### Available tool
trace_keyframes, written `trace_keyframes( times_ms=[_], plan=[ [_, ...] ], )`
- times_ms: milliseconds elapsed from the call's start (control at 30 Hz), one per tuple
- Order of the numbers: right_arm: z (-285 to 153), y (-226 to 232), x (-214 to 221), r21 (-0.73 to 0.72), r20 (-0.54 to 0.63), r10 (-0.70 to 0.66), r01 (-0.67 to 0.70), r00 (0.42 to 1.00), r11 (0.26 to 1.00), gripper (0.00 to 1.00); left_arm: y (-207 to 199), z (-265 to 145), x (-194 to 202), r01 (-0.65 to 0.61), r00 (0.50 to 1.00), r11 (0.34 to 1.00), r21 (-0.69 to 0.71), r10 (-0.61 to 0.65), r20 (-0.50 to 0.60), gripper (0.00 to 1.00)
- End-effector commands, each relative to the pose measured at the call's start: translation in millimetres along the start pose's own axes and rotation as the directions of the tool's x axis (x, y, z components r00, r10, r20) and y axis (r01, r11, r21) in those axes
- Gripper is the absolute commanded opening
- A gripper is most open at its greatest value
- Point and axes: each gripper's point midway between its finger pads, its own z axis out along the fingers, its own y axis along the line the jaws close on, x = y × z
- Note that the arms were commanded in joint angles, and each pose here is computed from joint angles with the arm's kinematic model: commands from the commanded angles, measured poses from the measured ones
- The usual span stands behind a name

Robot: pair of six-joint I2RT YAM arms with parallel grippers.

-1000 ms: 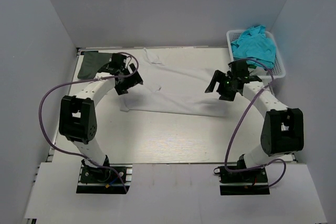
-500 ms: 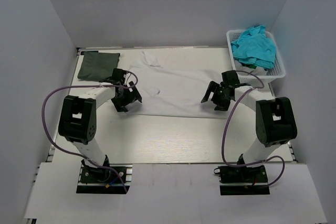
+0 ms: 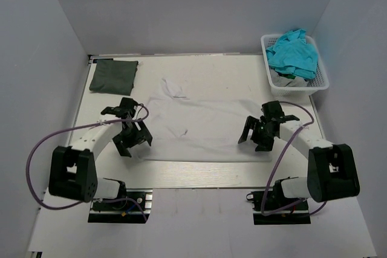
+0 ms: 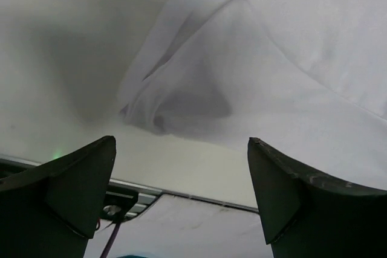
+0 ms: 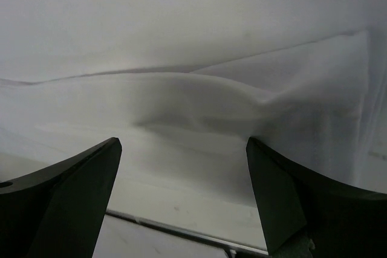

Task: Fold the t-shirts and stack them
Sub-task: Fold the flattened tshirt in 1/3 of the way

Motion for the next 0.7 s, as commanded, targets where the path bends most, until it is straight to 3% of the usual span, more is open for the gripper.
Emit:
trace_keyframes(
  times_ms=[0,300,667],
  plan=[
    [-17.4,-18.0,52.3,0.016,-0.176,-0.064,0.068,0.982,0.998,0.9,20.3,-25.6,11.3,0.005,1.0,0.998,-0.064,-0.005,0.003,1.0],
    [-50.2,27.7,-11.1,-0.082,0.013,-0.151,0.152,0.988,0.985,0.9,-37.2,-76.5,-70.9,-0.015,0.966,0.995,0.101,-0.012,0.26,1.0],
    [-10.9,-6.5,-17.0,0.069,-0.012,-0.066,0.067,0.998,0.995,0.9,-122.5,-94.9,-155.4,-0.148,0.922,0.96,0.237,0.047,0.383,1.0]
  ],
)
